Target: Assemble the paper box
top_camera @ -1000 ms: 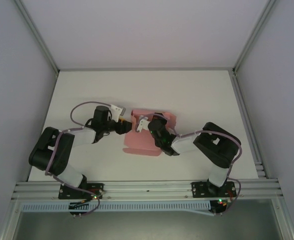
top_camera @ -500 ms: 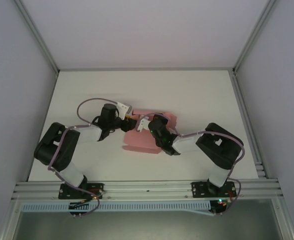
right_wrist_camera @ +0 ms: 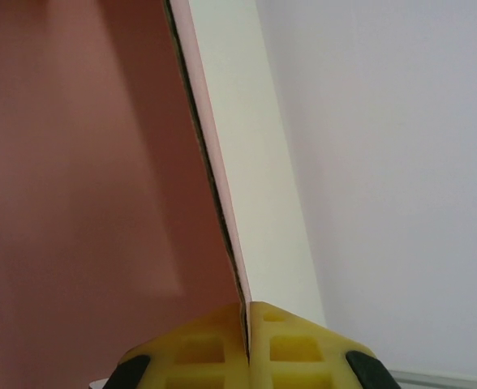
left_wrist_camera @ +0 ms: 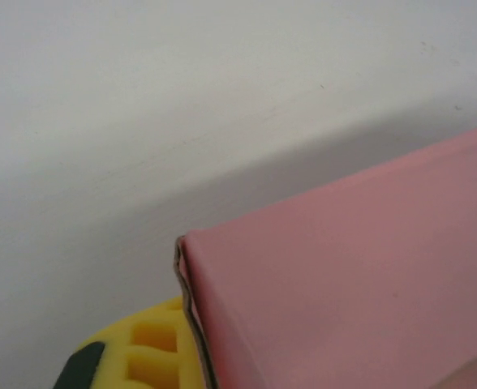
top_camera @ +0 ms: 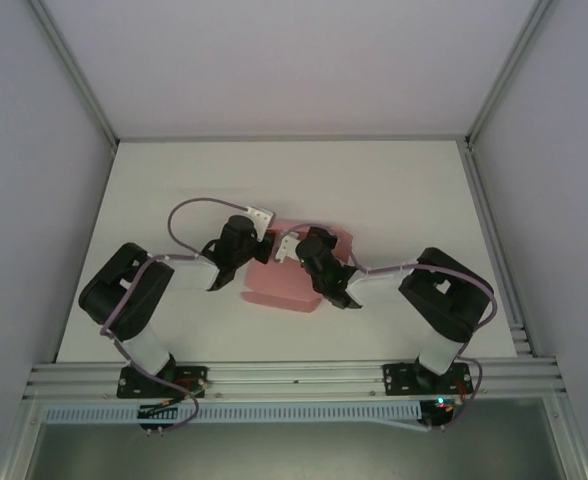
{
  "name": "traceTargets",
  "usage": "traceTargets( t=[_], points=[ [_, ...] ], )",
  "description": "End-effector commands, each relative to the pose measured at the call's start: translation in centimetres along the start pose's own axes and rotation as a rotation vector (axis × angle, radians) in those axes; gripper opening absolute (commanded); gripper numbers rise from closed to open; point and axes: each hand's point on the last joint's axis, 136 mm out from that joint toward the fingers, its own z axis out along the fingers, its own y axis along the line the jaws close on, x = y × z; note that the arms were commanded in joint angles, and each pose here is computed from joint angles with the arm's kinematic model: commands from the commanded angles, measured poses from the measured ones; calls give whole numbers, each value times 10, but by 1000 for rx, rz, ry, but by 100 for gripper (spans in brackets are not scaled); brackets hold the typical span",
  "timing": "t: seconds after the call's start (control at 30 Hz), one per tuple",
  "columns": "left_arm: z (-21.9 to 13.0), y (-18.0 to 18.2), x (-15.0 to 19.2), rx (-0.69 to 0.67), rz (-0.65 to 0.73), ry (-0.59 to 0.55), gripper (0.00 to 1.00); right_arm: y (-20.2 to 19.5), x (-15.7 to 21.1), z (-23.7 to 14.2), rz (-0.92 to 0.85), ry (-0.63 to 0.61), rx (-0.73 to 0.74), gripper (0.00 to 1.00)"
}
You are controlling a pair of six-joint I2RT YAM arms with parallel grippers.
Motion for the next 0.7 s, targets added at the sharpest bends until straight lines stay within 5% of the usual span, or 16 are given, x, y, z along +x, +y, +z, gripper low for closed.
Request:
traceTargets(
  t=[0.0,0.13,0.37,0.43,0.57,0.67],
  points=[
    [-5,49,28,-285,15,52,0,10,11,1,2,45,-27,0],
    [-21,82,34,-545,-18,46,0,2,14,2,27,68,3,0],
    [-35,104,47,-718,-87,65,0,-5,19,4,58,110,24,0],
    [-27,94,48,-642,-73,81,0,-3,21,4,67,113,15,0],
    [-17,59,44,-399,-64,52,25,1,25,7,64,136,-4,0],
    [-19,45,39,-309,-64,39,33,2,27,9,69,141,-2,0]
  ],
)
